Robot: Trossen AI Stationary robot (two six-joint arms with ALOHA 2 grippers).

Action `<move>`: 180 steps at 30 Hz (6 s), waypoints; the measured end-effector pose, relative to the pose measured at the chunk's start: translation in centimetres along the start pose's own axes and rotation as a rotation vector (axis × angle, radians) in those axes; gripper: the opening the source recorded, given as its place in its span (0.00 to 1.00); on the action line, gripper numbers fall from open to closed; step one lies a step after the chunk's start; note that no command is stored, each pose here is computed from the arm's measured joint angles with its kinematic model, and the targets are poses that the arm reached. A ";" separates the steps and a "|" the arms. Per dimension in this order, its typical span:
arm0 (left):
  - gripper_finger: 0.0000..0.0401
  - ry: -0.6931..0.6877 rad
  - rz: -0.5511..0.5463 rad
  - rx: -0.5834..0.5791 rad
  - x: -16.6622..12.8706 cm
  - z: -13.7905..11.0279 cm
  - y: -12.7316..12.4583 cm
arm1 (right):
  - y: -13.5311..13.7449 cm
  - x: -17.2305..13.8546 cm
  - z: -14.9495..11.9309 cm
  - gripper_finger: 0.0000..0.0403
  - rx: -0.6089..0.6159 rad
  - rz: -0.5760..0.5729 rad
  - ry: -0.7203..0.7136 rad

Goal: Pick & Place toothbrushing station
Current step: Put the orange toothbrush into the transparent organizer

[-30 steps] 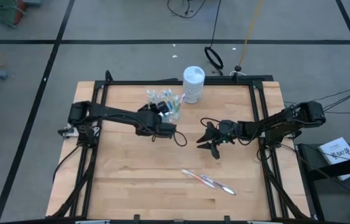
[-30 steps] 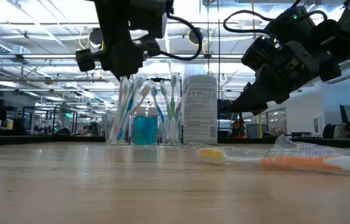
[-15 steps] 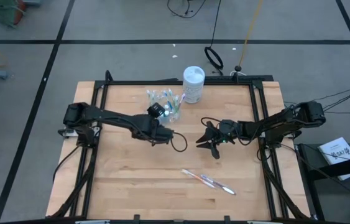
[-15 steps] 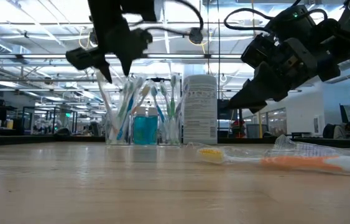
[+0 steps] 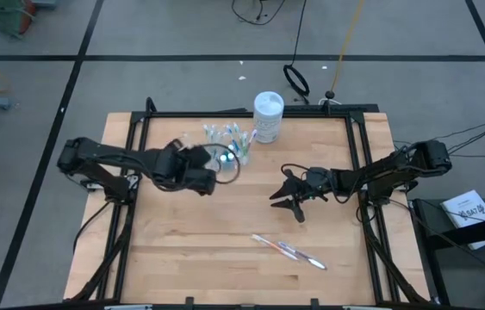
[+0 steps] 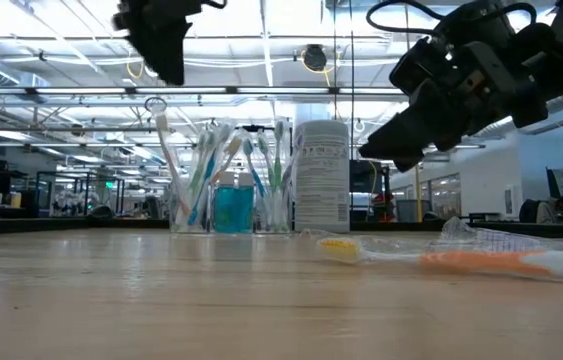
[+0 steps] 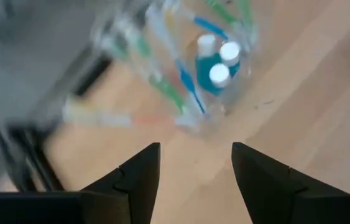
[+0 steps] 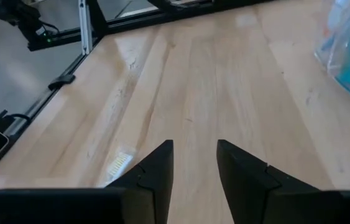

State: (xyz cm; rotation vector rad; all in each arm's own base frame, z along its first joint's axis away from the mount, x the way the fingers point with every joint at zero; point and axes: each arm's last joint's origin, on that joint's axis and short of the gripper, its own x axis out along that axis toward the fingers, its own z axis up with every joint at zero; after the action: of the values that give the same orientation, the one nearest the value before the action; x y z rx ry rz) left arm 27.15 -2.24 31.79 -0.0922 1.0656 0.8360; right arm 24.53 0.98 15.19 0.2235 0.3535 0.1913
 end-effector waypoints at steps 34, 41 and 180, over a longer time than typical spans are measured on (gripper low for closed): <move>0.33 -0.345 0.259 -0.808 9.6 -4.1 0.2 | -0.1 0.0 -0.3 0.28 0.115 -0.006 0.026; 0.33 -0.272 0.293 -0.834 10.9 -3.3 1.7 | -0.1 0.0 -0.3 0.28 0.115 -0.006 0.027; 0.47 -0.557 -0.533 -0.147 -6.2 -7.2 -0.9 | 2.6 5.5 11.3 0.00 -0.474 -0.437 -0.733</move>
State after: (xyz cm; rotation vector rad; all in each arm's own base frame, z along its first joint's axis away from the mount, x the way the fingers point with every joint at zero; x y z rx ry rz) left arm 21.11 -9.56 32.80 -0.2404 0.4178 0.4108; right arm 33.32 2.66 24.44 -0.2570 -0.3772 -0.2425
